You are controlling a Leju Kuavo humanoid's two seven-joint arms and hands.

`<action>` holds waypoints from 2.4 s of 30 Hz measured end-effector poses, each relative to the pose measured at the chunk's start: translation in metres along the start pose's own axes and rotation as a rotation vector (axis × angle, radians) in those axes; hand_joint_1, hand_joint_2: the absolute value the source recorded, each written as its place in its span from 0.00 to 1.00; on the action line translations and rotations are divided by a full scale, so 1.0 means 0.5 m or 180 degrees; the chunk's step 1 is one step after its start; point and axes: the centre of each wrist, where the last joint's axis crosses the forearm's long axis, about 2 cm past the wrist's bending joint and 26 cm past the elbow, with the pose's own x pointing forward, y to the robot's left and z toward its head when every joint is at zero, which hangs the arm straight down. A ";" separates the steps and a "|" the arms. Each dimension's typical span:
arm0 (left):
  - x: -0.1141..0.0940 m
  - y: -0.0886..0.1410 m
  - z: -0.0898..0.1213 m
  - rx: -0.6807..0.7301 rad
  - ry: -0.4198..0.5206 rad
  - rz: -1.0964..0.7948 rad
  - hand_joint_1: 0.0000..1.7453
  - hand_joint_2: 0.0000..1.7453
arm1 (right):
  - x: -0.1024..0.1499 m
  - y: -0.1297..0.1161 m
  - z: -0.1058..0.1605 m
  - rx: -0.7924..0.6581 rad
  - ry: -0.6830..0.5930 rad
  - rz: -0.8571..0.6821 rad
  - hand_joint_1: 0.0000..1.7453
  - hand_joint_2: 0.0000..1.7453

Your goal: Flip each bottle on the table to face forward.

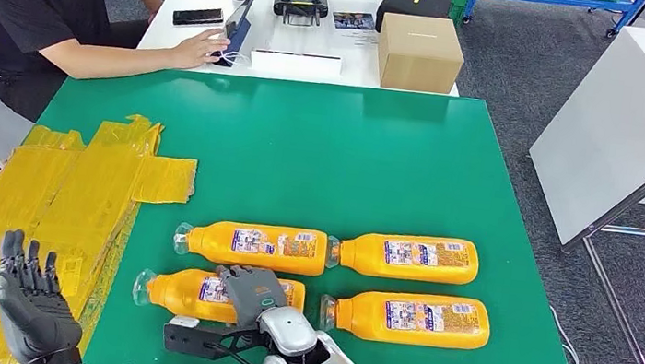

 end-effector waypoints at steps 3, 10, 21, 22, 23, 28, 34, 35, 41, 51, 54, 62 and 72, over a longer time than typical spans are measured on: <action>0.002 0.007 -0.002 0.0298 -0.0071 -0.0089 0.00 1.00 | -0.008 -0.001 0.005 -0.0148 -0.0202 -0.0515 1.00 1.00; 0.004 0.015 -0.003 0.0446 -0.0127 -0.0105 0.00 1.00 | -0.014 0.009 0.027 -0.0376 -0.0347 -0.1036 1.00 1.00; -0.009 0.010 0.014 -0.0700 0.0568 0.0655 0.00 1.00 | -0.002 0.004 0.111 -0.1208 -0.0967 -0.1844 1.00 1.00; -0.014 0.008 0.019 -0.0937 0.0638 0.0770 0.00 1.00 | -0.003 0.001 0.121 -0.1284 -0.1035 -0.1888 1.00 1.00; -0.017 0.007 0.025 -0.1145 0.0689 0.0866 0.00 1.00 | -0.004 -0.003 0.128 -0.1343 -0.1093 -0.1909 1.00 1.00; -0.033 0.004 0.050 -0.1807 0.0831 0.1083 0.00 1.00 | -0.004 -0.017 0.145 -0.1521 -0.1326 -0.1907 1.00 1.00; -0.041 -0.001 0.065 -0.1973 0.0891 0.1078 0.00 1.00 | -0.003 -0.025 0.149 -0.1600 -0.1413 -0.1911 1.00 1.00; -0.042 -0.001 0.066 -0.1982 0.0895 0.1081 0.00 1.00 | -0.003 -0.025 0.149 -0.1604 -0.1420 -0.1910 1.00 1.00; -0.045 -0.001 0.069 -0.2038 0.0904 0.1109 0.00 1.00 | -0.003 -0.025 0.149 -0.1602 -0.1445 -0.1904 1.00 1.00; -0.048 0.000 0.069 -0.1915 0.0858 0.1322 0.00 1.00 | 0.002 -0.020 0.146 -0.1459 -0.1515 -0.1817 1.00 1.00; -0.050 0.001 0.067 -0.1846 0.0849 0.1396 0.00 1.00 | 0.007 -0.015 0.142 -0.1384 -0.1554 -0.1766 1.00 1.00; -0.058 0.009 0.064 -0.1697 0.0849 0.1509 0.00 1.00 | 0.015 -0.007 0.139 -0.1265 -0.1632 -0.1680 1.00 1.00; -0.068 0.016 0.063 -0.1661 0.0870 0.1503 0.00 1.00 | 0.020 -0.004 0.138 -0.1196 -0.1685 -0.1621 1.00 1.00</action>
